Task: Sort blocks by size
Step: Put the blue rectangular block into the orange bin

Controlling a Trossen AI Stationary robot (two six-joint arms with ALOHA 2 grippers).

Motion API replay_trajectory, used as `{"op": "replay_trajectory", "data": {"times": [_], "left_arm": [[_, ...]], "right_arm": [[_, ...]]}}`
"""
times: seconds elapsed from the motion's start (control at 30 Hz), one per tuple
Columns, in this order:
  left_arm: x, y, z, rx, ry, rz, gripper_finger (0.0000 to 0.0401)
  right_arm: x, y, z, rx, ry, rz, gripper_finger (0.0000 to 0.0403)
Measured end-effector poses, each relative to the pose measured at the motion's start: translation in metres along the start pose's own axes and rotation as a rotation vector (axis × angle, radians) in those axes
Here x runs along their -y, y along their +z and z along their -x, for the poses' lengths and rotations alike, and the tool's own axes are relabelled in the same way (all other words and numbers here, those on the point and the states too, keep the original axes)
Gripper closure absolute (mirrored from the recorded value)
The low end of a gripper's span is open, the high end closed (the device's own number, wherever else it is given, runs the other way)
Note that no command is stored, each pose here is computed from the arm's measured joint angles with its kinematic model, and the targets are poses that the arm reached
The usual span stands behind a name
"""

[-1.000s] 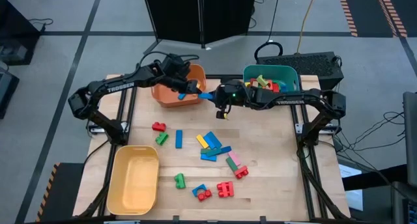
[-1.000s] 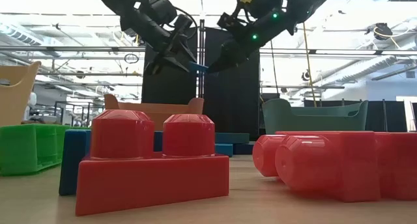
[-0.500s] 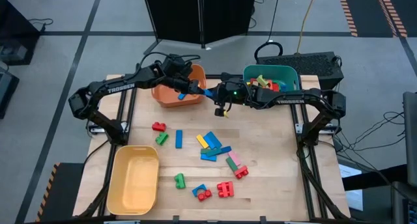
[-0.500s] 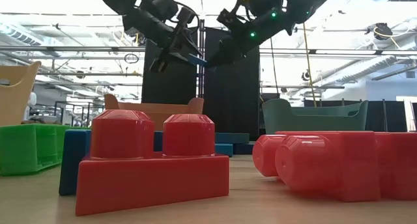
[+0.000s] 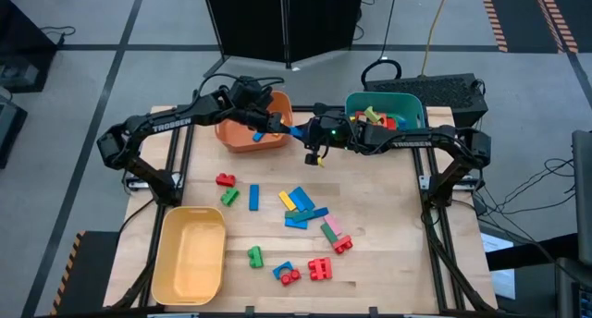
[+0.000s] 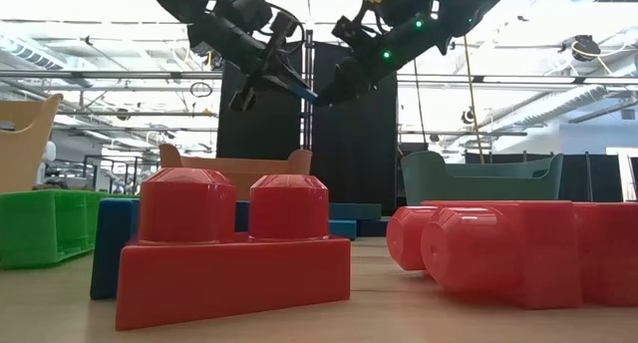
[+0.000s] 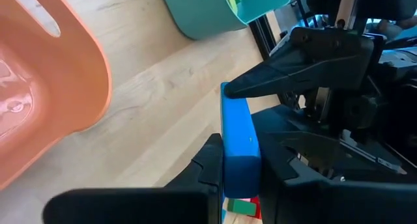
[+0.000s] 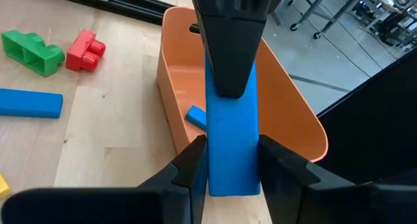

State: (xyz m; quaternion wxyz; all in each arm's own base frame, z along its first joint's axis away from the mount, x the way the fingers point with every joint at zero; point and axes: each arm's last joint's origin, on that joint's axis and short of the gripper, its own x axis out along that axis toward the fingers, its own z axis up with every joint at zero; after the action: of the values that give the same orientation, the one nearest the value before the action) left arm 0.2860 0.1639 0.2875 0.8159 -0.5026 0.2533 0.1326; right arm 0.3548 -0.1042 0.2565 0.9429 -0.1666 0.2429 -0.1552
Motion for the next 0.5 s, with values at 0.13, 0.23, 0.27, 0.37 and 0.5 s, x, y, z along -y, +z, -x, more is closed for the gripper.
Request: {"op": "replay_trajectory", "data": {"times": [0.13,0.23,0.27,0.37,0.5], "left_arm": [[-0.002,0.002,0.001,0.012,0.008,-0.017,0.0365],[-0.006,0.005,0.004,0.023,0.019,-0.015,0.0365],[-0.007,0.007,0.005,0.030,0.024,-0.011,0.0365],[-0.013,0.010,0.008,0.049,0.046,-0.003,0.0365],[-0.021,0.014,0.013,0.064,0.091,-0.012,0.0365]], "right_arm": [[0.000,0.000,0.000,-0.001,0.000,-0.025,0.0285],[0.001,-0.001,0.000,-0.006,-0.007,-0.069,0.0273],[0.002,-0.002,0.000,-0.012,-0.009,-0.085,0.0268],[0.001,-0.004,0.000,-0.037,0.001,-0.129,0.0255],[-0.003,-0.010,0.000,-0.105,0.039,-0.174,0.0242]]}}
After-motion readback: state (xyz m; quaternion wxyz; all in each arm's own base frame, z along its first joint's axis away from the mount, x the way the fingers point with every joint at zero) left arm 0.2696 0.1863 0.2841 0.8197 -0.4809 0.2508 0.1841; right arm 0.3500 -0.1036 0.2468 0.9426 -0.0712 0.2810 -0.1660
